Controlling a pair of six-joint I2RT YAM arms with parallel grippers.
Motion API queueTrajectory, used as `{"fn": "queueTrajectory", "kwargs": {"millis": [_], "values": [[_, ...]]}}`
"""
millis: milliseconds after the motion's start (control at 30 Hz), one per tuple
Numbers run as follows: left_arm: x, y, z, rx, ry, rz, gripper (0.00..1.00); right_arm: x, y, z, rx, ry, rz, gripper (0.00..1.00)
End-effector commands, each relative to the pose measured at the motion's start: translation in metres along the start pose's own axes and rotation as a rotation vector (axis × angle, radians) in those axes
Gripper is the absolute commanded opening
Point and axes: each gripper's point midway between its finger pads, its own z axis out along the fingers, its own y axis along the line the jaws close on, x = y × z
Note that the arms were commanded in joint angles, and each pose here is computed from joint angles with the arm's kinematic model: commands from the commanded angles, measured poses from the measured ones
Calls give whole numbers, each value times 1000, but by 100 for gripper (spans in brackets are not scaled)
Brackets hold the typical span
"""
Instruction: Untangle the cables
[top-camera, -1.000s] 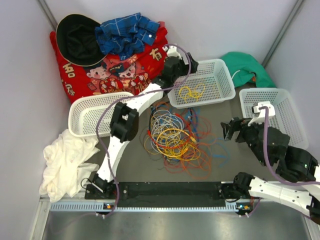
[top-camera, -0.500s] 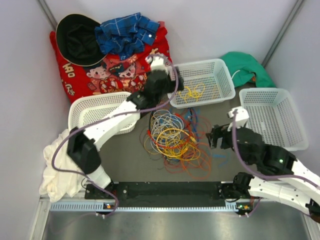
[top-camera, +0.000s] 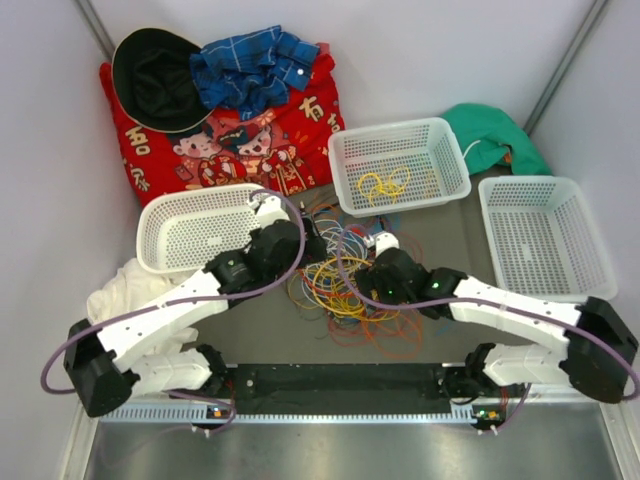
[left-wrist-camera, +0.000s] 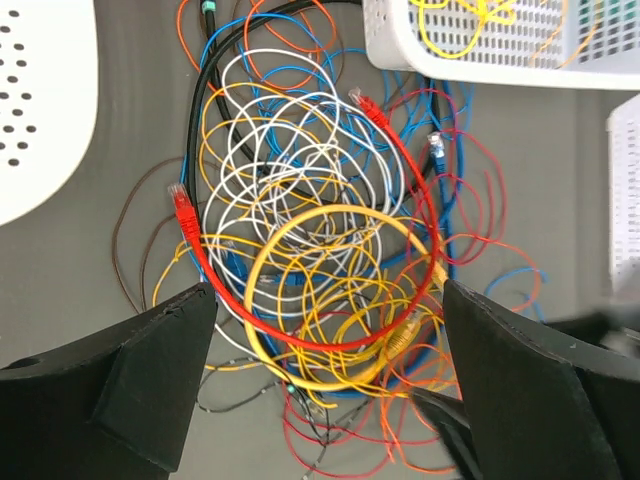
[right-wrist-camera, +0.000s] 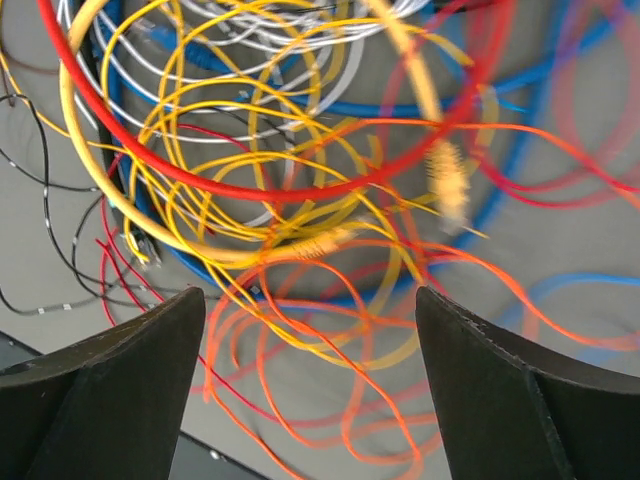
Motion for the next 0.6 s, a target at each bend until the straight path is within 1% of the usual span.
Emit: {"fn": "queueTrajectory", "kwargs": {"millis": [0,67,100,167,233,300,433,467,500,533,567], "values": [[-1,6,-17,2,11,-37,99,-7,29,26,-115,-23,54,88],[6,10,-17,2,31,-30,99,-4,29,35,-107,-26,70,90],[8,11,-18,7,35,-32,99,6,26,45,-85,2,67,92],[16,16,-18,1,57,-30,99,9,21,54,-48,2,77,93],[21,21,-20,-1,68,-38,99,15,12,67,9,8,79,94],[22,24,-24,5,65,-51,99,13,8,75,42,-20,85,95],[22,32,-31,11,53,-61,99,20,-8,94,146,-22,92,94],[21,33,-33,10,48,-62,99,33,-12,102,170,18,80,90],[17,34,-37,14,35,-66,99,34,-11,106,176,30,82,86],[18,37,-38,8,33,-65,99,40,-11,108,178,57,83,79],[15,37,-41,13,26,-69,99,48,-12,112,185,86,80,64]]}}
